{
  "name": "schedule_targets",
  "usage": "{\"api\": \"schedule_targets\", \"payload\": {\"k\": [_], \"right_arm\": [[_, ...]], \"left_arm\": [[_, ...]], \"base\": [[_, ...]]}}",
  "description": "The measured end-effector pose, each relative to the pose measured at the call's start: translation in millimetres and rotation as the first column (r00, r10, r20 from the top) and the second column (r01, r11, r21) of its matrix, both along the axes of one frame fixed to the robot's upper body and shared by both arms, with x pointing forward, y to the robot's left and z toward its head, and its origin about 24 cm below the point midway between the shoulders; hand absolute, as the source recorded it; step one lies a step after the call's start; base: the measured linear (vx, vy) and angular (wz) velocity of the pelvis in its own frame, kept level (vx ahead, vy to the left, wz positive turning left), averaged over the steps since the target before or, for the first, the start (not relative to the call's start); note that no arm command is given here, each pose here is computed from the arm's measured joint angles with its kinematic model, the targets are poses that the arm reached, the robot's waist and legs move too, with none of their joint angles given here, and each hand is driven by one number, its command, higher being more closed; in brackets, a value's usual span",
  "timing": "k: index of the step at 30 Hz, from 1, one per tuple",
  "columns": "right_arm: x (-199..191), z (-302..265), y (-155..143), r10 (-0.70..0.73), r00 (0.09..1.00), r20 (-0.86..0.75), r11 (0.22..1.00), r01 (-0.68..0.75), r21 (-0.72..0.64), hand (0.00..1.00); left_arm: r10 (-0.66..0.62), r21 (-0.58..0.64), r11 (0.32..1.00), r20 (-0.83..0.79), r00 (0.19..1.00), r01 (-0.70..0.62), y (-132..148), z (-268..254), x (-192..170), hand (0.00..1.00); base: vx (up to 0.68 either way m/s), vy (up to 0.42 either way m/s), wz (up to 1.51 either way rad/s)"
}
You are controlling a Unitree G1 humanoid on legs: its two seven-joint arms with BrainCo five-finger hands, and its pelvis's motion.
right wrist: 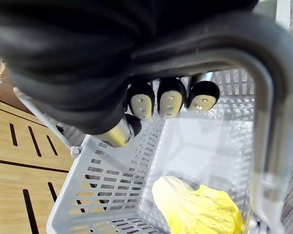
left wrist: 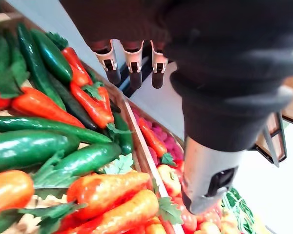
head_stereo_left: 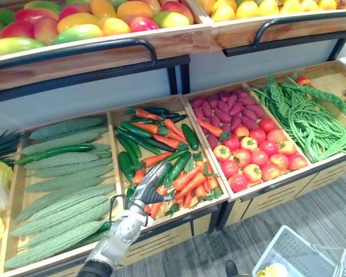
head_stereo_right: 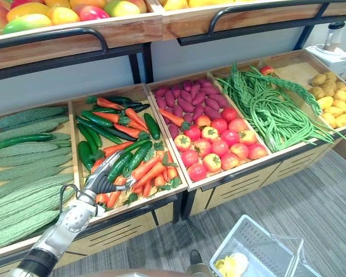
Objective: Pick vegetable in the basket
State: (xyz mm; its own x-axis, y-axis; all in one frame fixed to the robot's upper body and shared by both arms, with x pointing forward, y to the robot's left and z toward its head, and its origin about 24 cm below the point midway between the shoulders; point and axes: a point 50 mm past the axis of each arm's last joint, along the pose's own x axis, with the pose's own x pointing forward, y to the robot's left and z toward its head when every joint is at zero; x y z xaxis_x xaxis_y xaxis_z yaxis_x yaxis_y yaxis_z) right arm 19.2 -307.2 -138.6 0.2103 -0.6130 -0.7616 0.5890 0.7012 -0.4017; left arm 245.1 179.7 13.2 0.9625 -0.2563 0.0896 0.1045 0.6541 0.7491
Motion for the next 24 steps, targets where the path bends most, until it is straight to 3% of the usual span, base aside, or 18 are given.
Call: {"api": "schedule_targets", "payload": {"k": [12,24], "right_arm": [[20,7,-3,0.105,0.994,0.036,0.994,-0.104,-0.045,1.00],[23,10,-8,0.108,0.993,0.039,0.992,-0.106,-0.062,1.00]], "left_arm": [[-0.041,0.089,0.995,-0.069,0.997,0.047,-9,-13,14,0.00],[0.021,0.223,0.975,-0.160,0.987,0.015,-3,-32,28,0.00]], "base": [[-0.05,-0.046,-0.13],[-0.03,-0.032,0.02]]}}
